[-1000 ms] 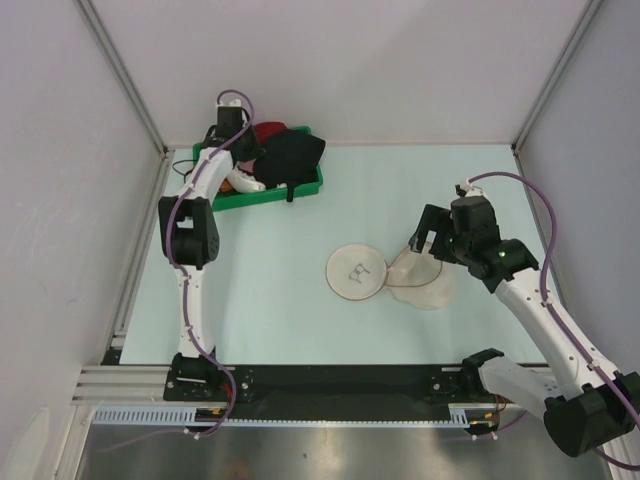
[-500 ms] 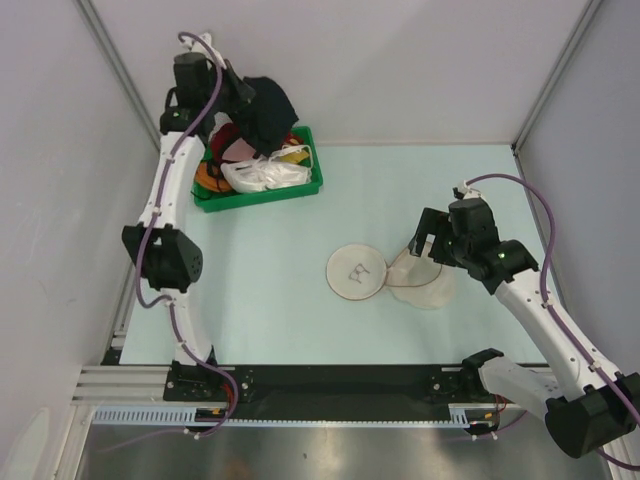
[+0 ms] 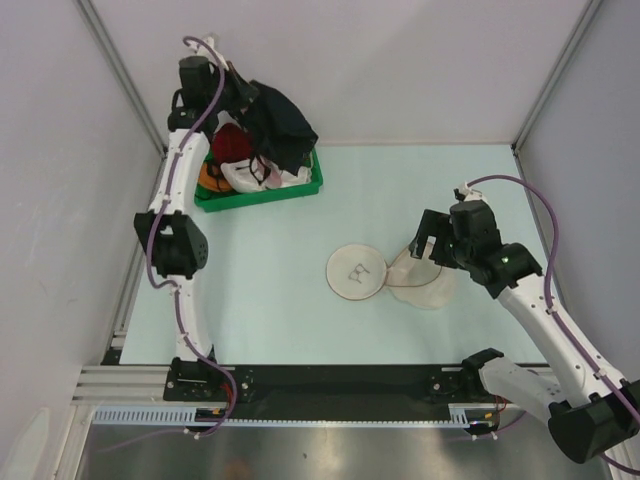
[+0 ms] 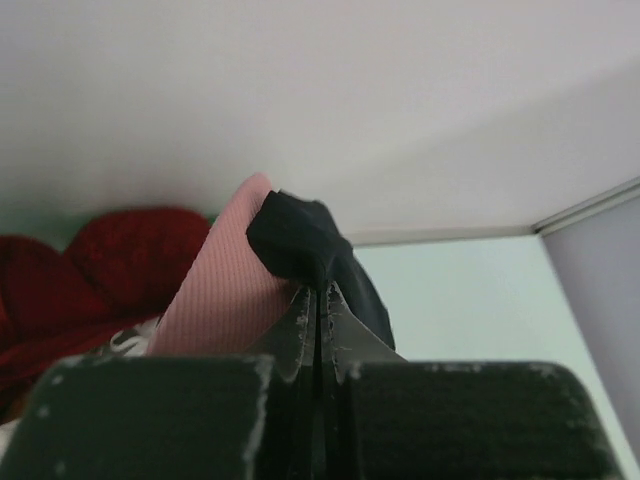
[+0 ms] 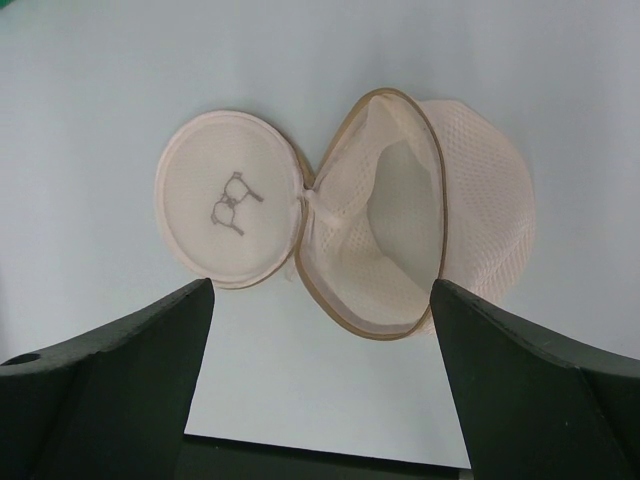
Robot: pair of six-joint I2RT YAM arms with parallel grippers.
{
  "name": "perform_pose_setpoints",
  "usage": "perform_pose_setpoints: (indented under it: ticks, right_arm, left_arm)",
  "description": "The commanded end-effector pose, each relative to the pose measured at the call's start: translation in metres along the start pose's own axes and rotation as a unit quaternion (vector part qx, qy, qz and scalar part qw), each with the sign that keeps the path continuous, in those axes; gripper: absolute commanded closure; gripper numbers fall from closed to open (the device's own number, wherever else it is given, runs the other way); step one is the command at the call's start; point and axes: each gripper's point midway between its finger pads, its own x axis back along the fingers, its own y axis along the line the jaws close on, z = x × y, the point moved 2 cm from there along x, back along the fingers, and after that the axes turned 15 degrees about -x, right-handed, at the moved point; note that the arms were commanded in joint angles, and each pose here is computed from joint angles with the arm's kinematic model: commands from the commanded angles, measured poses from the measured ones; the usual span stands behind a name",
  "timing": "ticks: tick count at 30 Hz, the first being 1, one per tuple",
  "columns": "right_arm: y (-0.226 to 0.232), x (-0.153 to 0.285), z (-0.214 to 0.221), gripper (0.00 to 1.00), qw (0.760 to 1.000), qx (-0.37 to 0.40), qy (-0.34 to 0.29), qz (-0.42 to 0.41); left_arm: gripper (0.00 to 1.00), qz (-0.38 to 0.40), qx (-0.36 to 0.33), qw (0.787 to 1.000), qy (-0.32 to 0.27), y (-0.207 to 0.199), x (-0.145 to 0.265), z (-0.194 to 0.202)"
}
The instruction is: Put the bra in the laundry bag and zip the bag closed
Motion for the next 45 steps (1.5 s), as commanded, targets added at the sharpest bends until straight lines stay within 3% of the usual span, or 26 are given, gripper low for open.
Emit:
perform_pose_setpoints:
  ticks: [1, 8, 10, 12, 15, 19, 21, 23, 24, 26, 32, 39, 45]
  right_arm:
    - [-0.004, 0.001, 0.0, 0.05, 1.0, 0.005, -0.004, 0.009]
    - [0.005, -0.013, -0.001, 0.04, 1.0, 0.011, 0.007, 0.007]
    - [0.006, -0.019, -0.001, 0.04, 1.0, 0.012, 0.014, 0.008]
    - [0.011, -0.022, 0.0, 0.04, 1.0, 0.011, 0.019, 0.001]
    - [0.017, -0.029, 0.002, 0.04, 1.0, 0.01, 0.025, -0.004]
    - [0.024, -0.034, 0.003, 0.04, 1.0, 0.011, 0.026, -0.007]
    - [0.026, -0.037, 0.006, 0.04, 0.999, 0.011, 0.03, -0.007]
    - [0.027, -0.04, 0.009, 0.04, 0.999, 0.011, 0.035, -0.008]
    - [0.027, -0.042, 0.011, 0.04, 0.999, 0.009, 0.038, -0.007]
    - [0.028, -0.044, 0.014, 0.04, 0.999, 0.008, 0.043, -0.008]
    - [0.032, -0.038, 0.021, 0.04, 0.999, 0.013, 0.049, -0.012]
    - [0.031, -0.038, 0.022, 0.04, 0.999, 0.019, 0.049, -0.014]
    - [0.037, -0.04, 0.021, 0.04, 0.998, 0.019, 0.053, -0.024]
  left_arm:
    - [1.0, 0.007, 0.009, 1.0, 0.005, 0.032, -0.023, 0.019]
    - [0.99, -0.01, 0.037, 0.999, 0.0, 0.084, -0.026, 0.032]
    - [0.6, -0.026, 0.046, 0.998, 0.015, 0.096, -0.022, 0.039]
    - [0.3, -0.042, 0.046, 0.998, 0.023, 0.101, -0.016, 0.038]
    - [0.22, -0.055, 0.045, 0.997, 0.037, 0.098, -0.006, 0.041]
    - [0.27, -0.053, 0.036, 0.996, 0.06, 0.068, 0.01, 0.049]
    - [0.27, -0.044, 0.027, 0.995, 0.091, 0.041, 0.007, 0.075]
    - [0.26, -0.041, 0.013, 0.994, 0.1, 0.011, 0.01, 0.082]
    - [0.23, -0.056, 0.013, 0.991, 0.119, 0.009, 0.01, 0.1]
    - [0.21, -0.1, -0.019, 0.989, 0.109, 0.003, 0.01, 0.102]
    - [0.23, -0.101, -0.062, 0.986, 0.116, 0.033, -0.004, 0.104]
    - [0.18, -0.072, 0.005, 0.984, 0.165, 0.1, 0.002, 0.133]
    - [0.22, -0.027, 0.055, 0.978, 0.2, 0.094, -0.004, 0.169]
